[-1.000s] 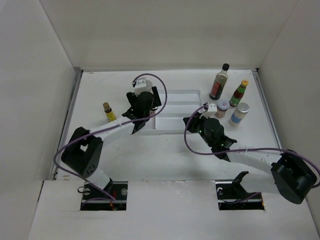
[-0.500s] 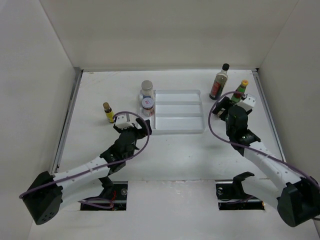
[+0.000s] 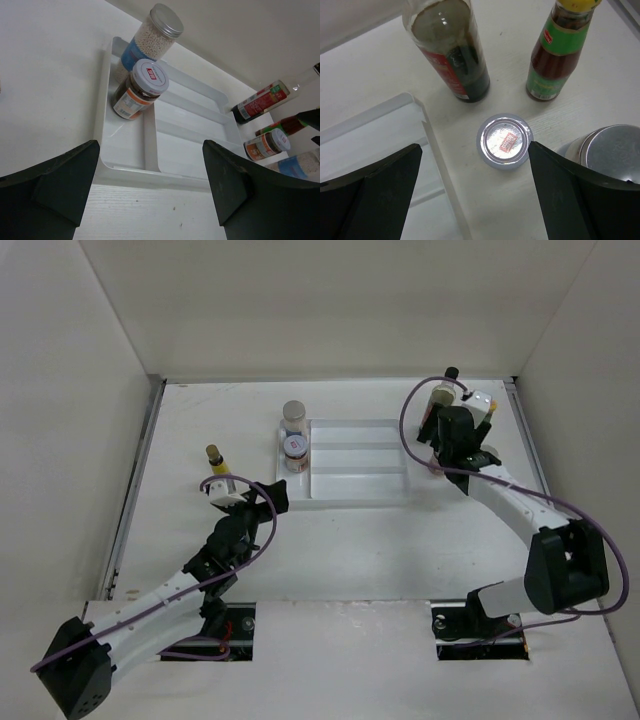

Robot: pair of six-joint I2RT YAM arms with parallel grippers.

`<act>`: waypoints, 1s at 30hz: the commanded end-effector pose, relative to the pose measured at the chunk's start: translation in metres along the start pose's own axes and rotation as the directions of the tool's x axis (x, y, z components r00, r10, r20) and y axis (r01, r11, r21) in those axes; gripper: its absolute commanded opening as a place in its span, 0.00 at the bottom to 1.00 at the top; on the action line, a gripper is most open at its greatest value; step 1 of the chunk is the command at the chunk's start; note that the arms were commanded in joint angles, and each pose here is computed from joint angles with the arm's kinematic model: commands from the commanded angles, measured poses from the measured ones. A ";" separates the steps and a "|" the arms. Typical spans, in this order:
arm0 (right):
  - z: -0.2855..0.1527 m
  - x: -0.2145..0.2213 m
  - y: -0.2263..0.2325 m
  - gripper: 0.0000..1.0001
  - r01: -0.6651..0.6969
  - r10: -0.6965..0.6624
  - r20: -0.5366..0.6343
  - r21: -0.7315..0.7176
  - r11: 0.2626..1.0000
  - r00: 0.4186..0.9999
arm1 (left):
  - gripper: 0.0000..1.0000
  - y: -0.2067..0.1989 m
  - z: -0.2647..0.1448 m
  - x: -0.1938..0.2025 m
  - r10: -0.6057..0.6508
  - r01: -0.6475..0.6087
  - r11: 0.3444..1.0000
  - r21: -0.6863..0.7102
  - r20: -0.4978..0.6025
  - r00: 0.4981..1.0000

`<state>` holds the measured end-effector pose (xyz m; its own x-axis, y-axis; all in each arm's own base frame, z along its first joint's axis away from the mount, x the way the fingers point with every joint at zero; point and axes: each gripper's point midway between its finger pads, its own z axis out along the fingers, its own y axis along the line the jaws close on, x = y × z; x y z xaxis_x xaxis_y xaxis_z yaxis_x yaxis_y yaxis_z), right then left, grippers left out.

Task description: Organize the condiment bottles

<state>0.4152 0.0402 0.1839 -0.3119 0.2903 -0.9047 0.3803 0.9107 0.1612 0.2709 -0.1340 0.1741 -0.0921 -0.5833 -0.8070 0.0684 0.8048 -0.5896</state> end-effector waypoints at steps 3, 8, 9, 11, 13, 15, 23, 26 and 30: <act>0.006 -0.002 -0.015 0.94 0.032 -0.030 -0.014 0.104 0.994 0.999 | 0.85 -0.013 -0.001 -0.004 -0.044 0.044 0.998 0.052 0.004 0.999; 0.022 0.002 -0.022 0.90 0.053 -0.049 -0.029 0.169 0.984 0.998 | 0.85 -0.012 0.001 0.001 -0.040 0.041 0.998 0.046 -0.009 0.999; 0.025 0.005 -0.022 0.89 0.058 -0.053 -0.035 0.175 0.983 0.998 | 0.85 -0.014 0.001 0.002 -0.042 0.042 0.998 0.051 -0.014 0.999; 0.033 0.009 -0.024 0.88 0.059 -0.052 -0.043 0.187 0.981 0.998 | 0.85 -0.015 0.001 0.002 -0.042 0.043 0.998 0.055 -0.015 0.999; 0.039 0.011 -0.027 0.86 0.053 -0.044 -0.049 0.202 0.978 0.998 | 0.85 -0.014 0.001 0.003 -0.041 0.042 0.998 0.052 -0.016 0.999; 0.044 0.013 -0.030 0.84 0.042 -0.032 -0.054 0.210 0.977 0.998 | 0.85 -0.015 0.001 0.002 -0.043 0.044 0.998 0.054 -0.016 0.999; 0.060 0.030 -0.032 0.83 0.019 -0.003 -0.088 0.190 0.982 0.996 | 0.84 -0.016 0.001 0.002 -0.048 0.049 0.997 0.061 -0.015 0.999; 0.065 0.038 -0.025 0.81 0.009 0.007 -0.101 0.159 0.987 0.995 | 0.84 -0.016 0.000 0.000 -0.052 0.052 0.997 0.061 -0.009 0.999; 0.069 0.047 -0.021 0.81 0.007 0.011 -0.122 0.149 0.989 0.992 | 0.84 -0.016 0.000 0.001 -0.051 0.051 0.997 0.062 -0.011 0.999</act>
<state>0.4360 0.0077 0.1002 -0.4648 0.2988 -0.8335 0.5103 0.8597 0.0236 0.2702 -0.1425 0.1672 -0.1319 -0.5842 -0.8008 0.0829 0.7985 -0.5962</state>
